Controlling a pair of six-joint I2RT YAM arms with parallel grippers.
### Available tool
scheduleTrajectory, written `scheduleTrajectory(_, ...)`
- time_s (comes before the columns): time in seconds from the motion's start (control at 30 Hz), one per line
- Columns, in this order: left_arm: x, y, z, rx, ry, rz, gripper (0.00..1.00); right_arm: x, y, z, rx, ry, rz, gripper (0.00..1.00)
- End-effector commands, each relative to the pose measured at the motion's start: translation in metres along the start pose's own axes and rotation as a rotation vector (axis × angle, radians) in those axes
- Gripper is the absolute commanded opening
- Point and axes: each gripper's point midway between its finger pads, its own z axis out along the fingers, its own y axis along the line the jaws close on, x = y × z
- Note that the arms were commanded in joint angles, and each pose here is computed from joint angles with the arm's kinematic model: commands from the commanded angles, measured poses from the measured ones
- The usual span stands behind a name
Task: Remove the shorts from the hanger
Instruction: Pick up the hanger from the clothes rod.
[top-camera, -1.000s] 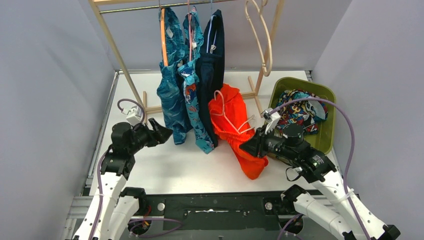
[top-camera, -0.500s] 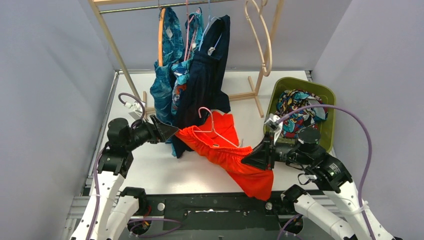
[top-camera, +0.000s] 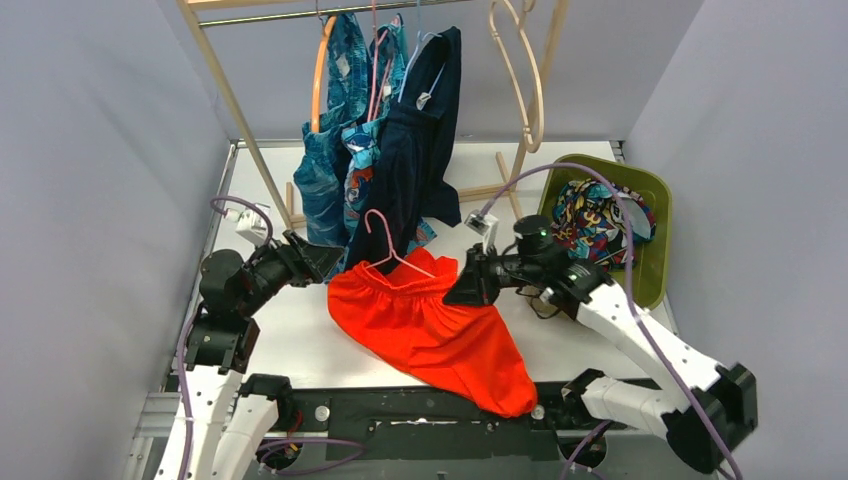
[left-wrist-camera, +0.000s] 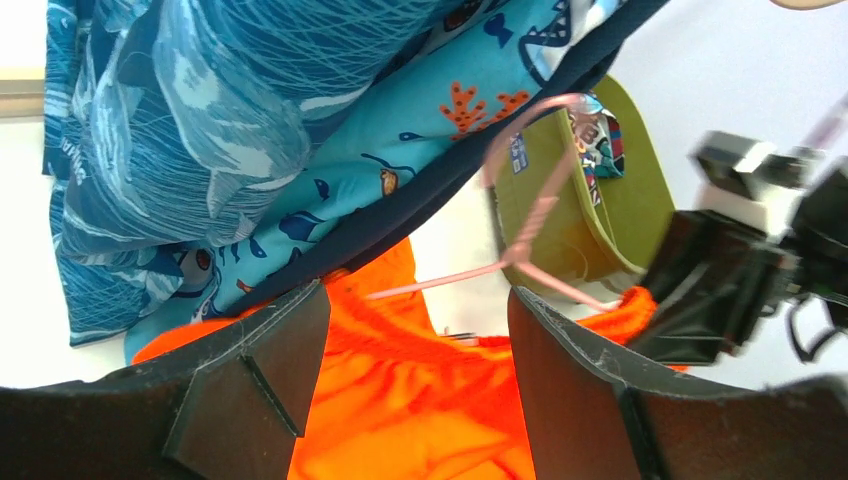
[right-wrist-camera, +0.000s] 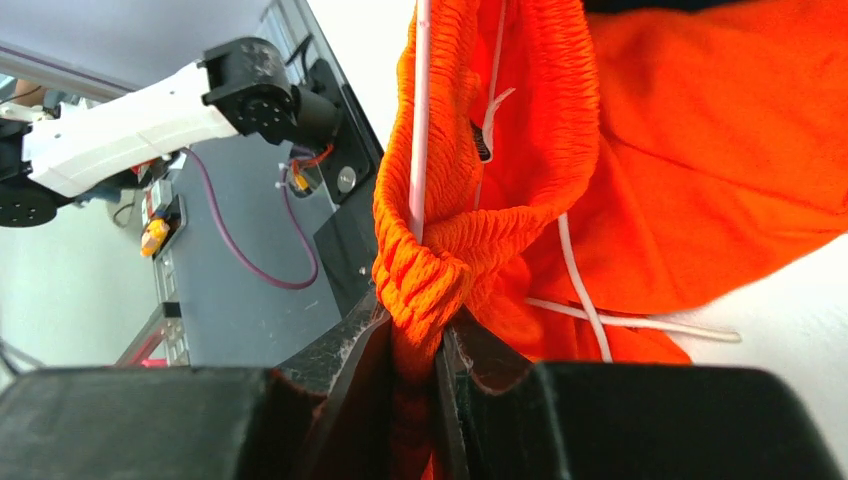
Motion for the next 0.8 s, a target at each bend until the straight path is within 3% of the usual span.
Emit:
scheduleTrajectory(0.0, -0.009, -0.032, -0.007, 0.136, -0.009, 0.065, 0.65, -0.028, 0.022, 0.02, -0.143, -0.037, -0.109, 0.0)
scheduleTrajectory(0.17, 0.012, -0.045, 0.004, 0.252, 0.098, 0.059, 0.65, -0.035, 0.032, 0.038, -0.21, -0.011, -0.136, 0.0)
scheduleTrajectory(0.27, 0.021, -0.044, 0.015, 0.226, 0.139, 0.09, 0.65, -0.035, 0.033, 0.046, -0.219, 0.004, -0.145, 0.0)
scheduleTrajectory(0.43, 0.03, -0.043, 0.032, 0.127, 0.101, 0.108, 0.61, -0.036, 0.036, 0.051, -0.231, -0.002, -0.138, 0.0)
scheduleTrajectory(0.6, 0.022, -0.044, 0.042, 0.069, -0.025, 0.079, 0.52, -0.029, 0.039, 0.053, -0.242, 0.011, -0.136, 0.0)
scheduleTrajectory(0.77, 0.023, -0.046, 0.052, 0.069, -0.02, 0.095, 0.3, -0.025, 0.04, 0.052, -0.243, 0.012, -0.129, 0.0)
